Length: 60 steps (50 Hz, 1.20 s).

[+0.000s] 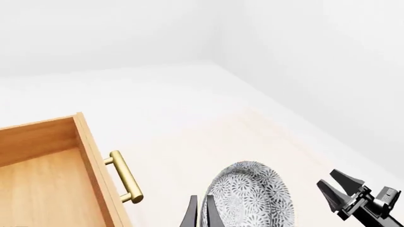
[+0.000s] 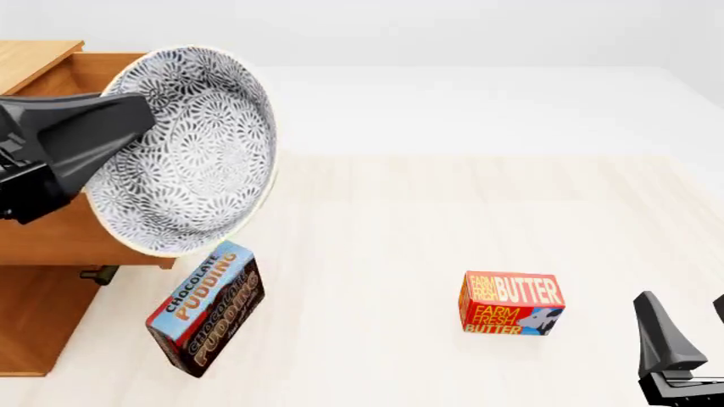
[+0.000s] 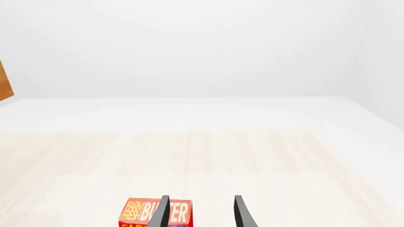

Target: Put the bowl in the top drawer of the cabinet.

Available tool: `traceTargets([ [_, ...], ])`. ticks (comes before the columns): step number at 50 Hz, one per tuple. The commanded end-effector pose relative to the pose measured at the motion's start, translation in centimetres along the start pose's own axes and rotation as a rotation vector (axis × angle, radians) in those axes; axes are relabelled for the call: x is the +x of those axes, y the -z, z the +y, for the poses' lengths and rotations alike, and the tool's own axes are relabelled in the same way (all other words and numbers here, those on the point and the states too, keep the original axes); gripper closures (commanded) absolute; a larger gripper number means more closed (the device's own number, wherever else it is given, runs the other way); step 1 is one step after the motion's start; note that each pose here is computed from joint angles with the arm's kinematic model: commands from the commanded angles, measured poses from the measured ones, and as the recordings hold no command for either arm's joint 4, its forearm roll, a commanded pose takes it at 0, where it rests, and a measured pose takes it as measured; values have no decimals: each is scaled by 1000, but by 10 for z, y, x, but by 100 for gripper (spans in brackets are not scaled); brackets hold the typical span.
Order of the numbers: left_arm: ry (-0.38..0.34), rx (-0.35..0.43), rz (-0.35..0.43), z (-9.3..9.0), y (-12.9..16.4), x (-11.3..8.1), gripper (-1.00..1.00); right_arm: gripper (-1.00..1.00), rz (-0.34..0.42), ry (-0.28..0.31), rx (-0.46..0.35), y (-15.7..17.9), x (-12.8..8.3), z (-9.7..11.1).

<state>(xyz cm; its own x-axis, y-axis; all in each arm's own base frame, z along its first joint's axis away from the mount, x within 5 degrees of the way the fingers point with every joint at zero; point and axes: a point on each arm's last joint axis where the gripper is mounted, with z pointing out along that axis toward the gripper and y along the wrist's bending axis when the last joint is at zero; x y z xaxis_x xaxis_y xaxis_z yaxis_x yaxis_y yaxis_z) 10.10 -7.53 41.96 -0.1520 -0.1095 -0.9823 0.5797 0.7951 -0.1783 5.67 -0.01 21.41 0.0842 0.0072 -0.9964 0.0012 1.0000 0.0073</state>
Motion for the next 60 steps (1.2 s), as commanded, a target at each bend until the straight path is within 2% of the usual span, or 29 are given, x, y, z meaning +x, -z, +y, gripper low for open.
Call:
traceTargets([
  [1, -1, -59, -53, 5, 6, -17, 100, -100, 0, 0, 0, 0, 0, 0],
  [7, -11, -115, -59, 12, -1, -25, 100, -100, 0, 0, 0, 0, 0, 0],
  [13, -23, -127, -74, 12, 0, -34, 100, -100, 0, 0, 0, 0, 0, 0],
  [26, -28, -216, -94, 23, -3, -48, 100, -100, 0, 0, 0, 0, 0, 0],
  [36, -10, -294, -110, 33, -5, -56, 100, -100, 0, 0, 0, 0, 0, 0],
  [54, 28, -365, -110, 48, -17, -61, 100, -100, 0, 0, 0, 0, 0, 0],
  [60, 69, -423, -102, 63, -29, -61, 100, -100, 0, 0, 0, 0, 0, 0],
])
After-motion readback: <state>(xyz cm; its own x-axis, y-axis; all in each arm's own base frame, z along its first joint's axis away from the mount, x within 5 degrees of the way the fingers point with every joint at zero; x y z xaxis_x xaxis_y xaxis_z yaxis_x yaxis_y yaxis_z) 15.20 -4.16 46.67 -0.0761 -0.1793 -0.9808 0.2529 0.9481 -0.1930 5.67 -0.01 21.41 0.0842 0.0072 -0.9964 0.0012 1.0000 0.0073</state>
